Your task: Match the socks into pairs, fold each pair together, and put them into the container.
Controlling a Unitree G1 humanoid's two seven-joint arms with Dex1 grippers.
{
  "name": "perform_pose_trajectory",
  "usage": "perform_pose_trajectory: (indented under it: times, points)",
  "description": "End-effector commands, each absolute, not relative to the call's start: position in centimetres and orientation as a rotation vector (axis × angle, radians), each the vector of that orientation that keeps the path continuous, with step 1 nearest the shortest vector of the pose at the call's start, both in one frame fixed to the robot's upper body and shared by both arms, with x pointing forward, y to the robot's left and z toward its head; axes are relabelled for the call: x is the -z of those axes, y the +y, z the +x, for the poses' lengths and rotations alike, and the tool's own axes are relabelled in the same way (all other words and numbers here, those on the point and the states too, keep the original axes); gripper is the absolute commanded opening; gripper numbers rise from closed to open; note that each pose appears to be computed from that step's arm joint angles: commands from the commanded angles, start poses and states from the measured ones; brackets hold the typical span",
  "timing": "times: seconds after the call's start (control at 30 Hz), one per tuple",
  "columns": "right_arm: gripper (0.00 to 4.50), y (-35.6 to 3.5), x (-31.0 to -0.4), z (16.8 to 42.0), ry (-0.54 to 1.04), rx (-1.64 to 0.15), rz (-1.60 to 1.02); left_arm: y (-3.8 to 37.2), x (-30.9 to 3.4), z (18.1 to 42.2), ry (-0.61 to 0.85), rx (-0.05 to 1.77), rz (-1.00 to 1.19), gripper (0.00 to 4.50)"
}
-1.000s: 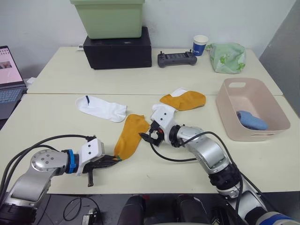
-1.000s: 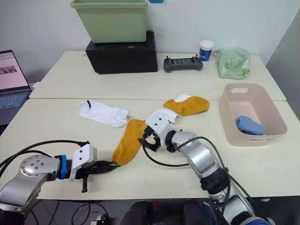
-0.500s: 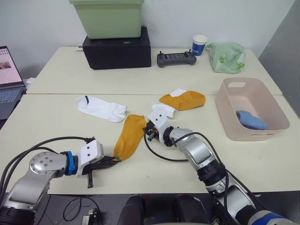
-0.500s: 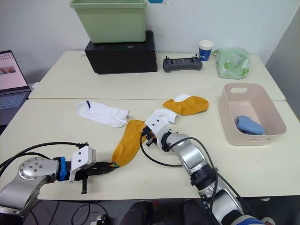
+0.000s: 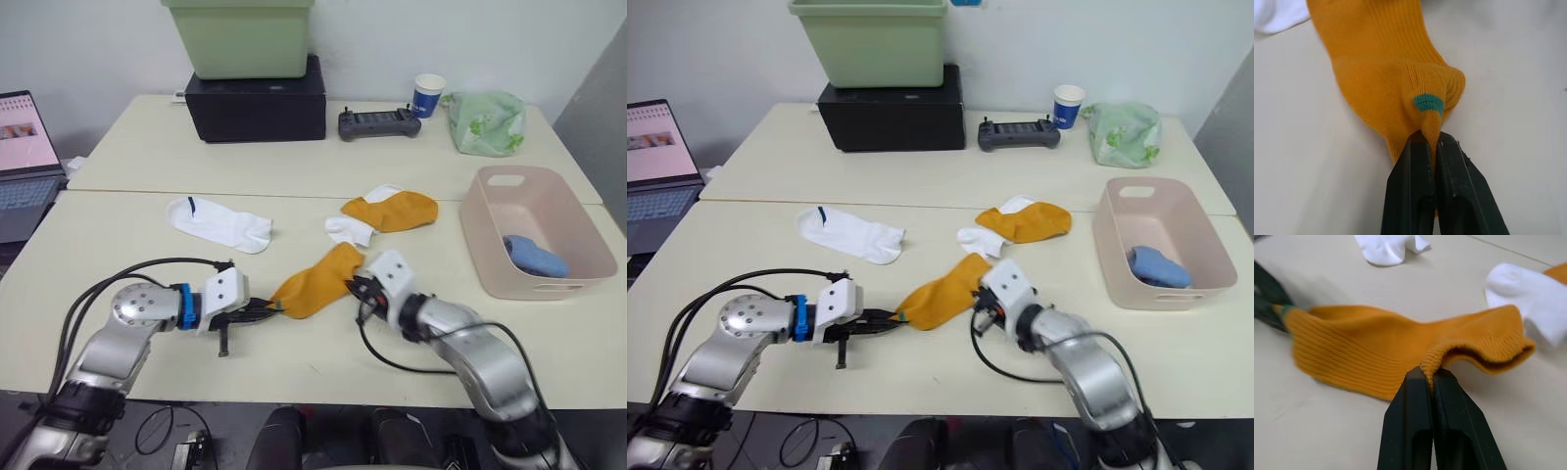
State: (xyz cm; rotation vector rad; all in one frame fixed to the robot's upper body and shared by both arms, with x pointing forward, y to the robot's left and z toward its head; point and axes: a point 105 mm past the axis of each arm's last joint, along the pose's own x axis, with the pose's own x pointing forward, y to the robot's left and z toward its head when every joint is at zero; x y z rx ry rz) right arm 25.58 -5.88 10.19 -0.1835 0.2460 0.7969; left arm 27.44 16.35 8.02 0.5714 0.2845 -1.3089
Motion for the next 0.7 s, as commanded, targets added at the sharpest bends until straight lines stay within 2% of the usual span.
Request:
perform_pose_trajectory:
  times: [0.03,0.27,0.4,0.5,0.7]
  points:
    - [0.02,-6.2,-11.2,23.0,0.237,-0.775,-0.125,15.4,-7.5,27.3,0.268,1.354,0.591,0.00]
    - [0.02,-7.7,-9.2,21.8,0.321,-0.650,-0.041,15.6,-6.4,27.8,0.287,1.355,0.632,0.00]
    - [1.02,-8.3,-9.5,22.0,0.286,-0.640,-0.039,16.2,-6.4,27.1,0.344,1.401,0.618,0.00]
    - [2.06,-9.3,-10.2,22.0,0.257,-0.635,-0.089,16.7,-7.4,27.1,0.337,1.373,0.580,0.72]
    - [4.24,-10.1,-11.7,21.6,0.205,-0.692,-0.220,19.4,-9.4,27.1,0.358,1.299,0.559,2.68]
